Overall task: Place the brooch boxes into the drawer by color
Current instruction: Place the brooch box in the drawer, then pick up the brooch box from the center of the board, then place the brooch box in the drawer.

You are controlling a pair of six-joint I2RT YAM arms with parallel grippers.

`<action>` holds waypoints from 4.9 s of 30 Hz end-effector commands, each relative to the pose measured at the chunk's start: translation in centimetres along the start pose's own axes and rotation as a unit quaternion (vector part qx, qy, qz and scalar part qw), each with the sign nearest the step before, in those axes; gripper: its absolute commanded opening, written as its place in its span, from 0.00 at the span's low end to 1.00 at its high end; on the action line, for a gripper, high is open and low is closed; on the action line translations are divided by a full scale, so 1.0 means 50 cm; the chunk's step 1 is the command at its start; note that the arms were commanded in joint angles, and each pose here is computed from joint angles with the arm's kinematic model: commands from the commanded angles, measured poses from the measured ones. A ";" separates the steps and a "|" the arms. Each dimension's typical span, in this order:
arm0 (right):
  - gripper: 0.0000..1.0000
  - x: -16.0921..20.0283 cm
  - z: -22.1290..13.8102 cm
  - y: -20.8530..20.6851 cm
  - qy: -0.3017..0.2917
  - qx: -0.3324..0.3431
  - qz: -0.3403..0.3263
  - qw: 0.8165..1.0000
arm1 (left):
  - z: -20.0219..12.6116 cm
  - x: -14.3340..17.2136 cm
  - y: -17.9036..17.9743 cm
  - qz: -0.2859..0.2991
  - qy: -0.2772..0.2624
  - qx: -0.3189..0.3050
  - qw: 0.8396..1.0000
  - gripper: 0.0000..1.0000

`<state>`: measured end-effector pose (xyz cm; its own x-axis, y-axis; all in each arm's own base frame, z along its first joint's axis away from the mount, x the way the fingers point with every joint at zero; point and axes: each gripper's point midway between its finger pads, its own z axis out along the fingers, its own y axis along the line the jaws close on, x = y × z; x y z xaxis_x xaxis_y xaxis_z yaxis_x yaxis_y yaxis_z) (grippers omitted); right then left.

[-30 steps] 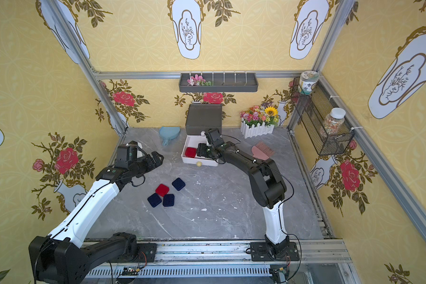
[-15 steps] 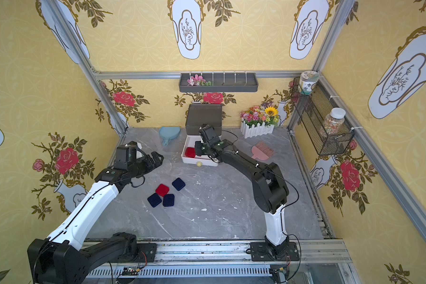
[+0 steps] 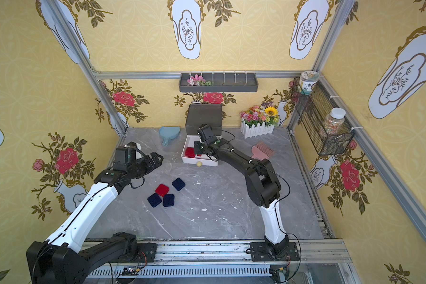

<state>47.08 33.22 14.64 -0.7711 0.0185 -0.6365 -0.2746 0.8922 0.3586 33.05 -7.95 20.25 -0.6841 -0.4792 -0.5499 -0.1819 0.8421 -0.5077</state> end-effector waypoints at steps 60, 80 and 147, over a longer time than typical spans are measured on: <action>0.53 0.178 -0.205 -0.023 -0.043 -0.015 0.020 0.999 | 0.180 0.260 0.195 0.033 0.268 -0.215 0.938 0.92; 0.53 0.172 -0.220 -0.028 -0.049 -0.012 0.024 0.998 | 0.165 0.222 0.189 0.045 0.229 -0.223 0.946 0.75; 0.18 0.103 -0.188 0.147 -0.107 -0.194 0.057 0.973 | -0.048 -0.021 -0.108 0.015 -0.046 0.039 0.998 1.00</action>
<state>34.09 37.92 20.55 -0.6689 0.1856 -0.7199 -0.4950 0.6112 0.6175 32.29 -12.94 23.97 -0.7071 -0.4467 -0.5481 -0.0890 0.8252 -0.5577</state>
